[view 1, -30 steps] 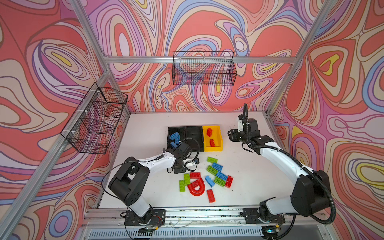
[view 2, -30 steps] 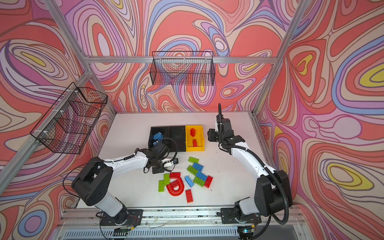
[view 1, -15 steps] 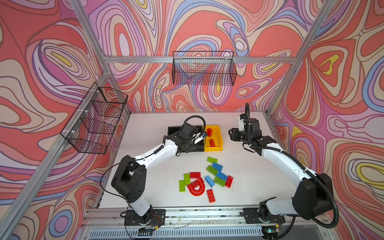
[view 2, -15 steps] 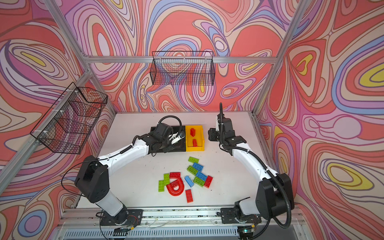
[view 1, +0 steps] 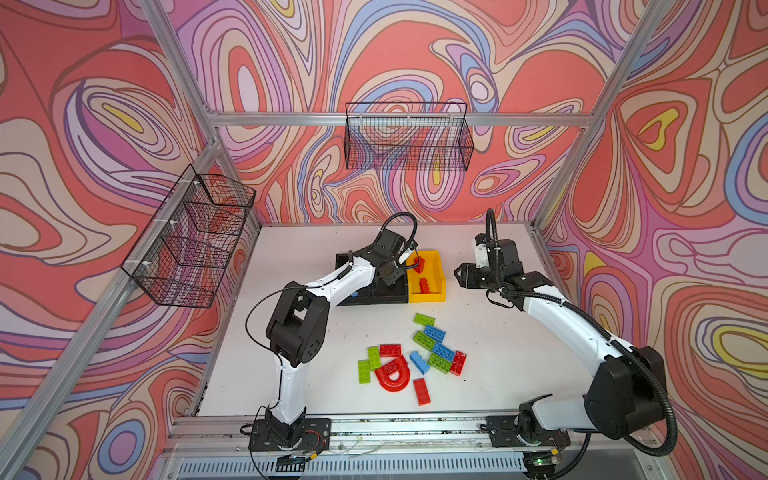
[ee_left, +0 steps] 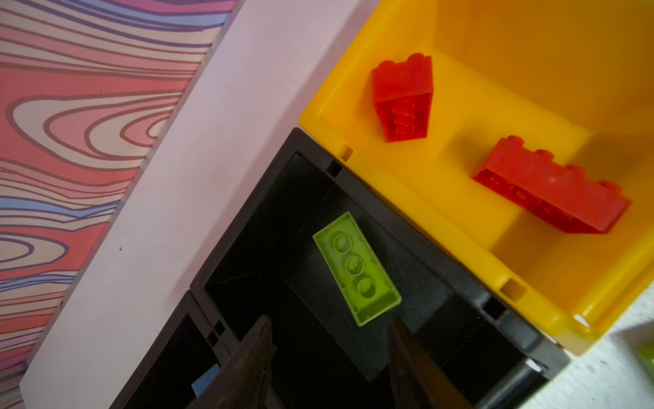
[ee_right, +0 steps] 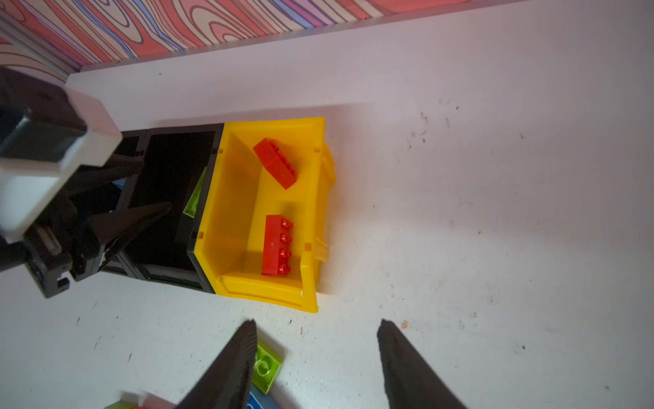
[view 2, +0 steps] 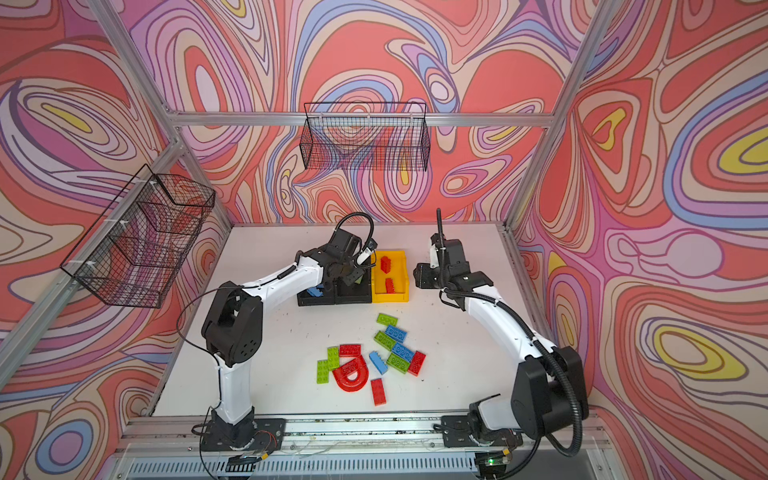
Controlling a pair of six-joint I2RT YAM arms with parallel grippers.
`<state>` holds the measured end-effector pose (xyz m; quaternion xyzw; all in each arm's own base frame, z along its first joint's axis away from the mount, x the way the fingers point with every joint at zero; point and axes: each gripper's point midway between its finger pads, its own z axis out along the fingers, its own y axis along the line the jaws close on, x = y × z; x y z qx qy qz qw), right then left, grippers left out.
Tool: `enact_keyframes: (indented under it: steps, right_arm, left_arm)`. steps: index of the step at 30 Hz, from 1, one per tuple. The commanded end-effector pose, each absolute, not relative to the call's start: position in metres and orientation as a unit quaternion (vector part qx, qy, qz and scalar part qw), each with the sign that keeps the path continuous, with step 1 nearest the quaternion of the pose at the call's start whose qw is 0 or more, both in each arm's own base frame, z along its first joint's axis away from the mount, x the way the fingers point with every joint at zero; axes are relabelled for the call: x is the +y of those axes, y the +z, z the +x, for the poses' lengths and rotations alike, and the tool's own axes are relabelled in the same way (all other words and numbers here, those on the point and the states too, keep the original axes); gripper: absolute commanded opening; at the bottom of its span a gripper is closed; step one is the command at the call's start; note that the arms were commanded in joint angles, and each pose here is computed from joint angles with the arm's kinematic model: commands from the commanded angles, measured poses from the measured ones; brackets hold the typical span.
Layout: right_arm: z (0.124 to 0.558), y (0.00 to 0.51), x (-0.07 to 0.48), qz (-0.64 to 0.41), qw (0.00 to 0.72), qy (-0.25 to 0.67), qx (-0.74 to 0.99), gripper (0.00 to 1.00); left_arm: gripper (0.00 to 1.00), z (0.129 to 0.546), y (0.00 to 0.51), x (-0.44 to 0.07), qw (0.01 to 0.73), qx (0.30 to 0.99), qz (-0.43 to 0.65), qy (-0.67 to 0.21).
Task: Sort the legos into containers by color
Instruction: 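Carry the lime-green brick over the middle black bin and open the left gripper, then lower the right gripper onto a lime-green brick while the left gripper lifts away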
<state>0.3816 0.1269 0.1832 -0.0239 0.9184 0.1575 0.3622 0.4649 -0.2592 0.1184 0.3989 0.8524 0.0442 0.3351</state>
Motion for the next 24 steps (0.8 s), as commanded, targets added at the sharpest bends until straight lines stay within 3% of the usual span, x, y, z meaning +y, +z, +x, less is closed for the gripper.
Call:
enact_keyframes:
  steps: [1,8,13,24]
  right_arm:
    - [0.362,0.159,0.133,-0.055,0.31,0.161,0.935,0.61]
    - [0.326,0.13,0.177,-0.176,0.249,0.121,0.945,0.62]
    - [0.305,0.106,0.208,-0.227,0.216,0.111,0.943,0.69]
    - [0.311,0.079,0.231,-0.072,0.188,0.145,0.969,0.95]
  left_arm:
    - [0.65,0.475,0.134,-0.257,0.354,0.858,0.371,0.031]
    - [0.65,0.466,0.181,-0.231,0.399,0.854,0.332,0.03]
    - [0.63,0.443,0.216,-0.187,0.434,0.86,0.267,0.013]
    - [0.62,0.389,0.233,-0.109,0.504,0.851,0.146,-0.008]
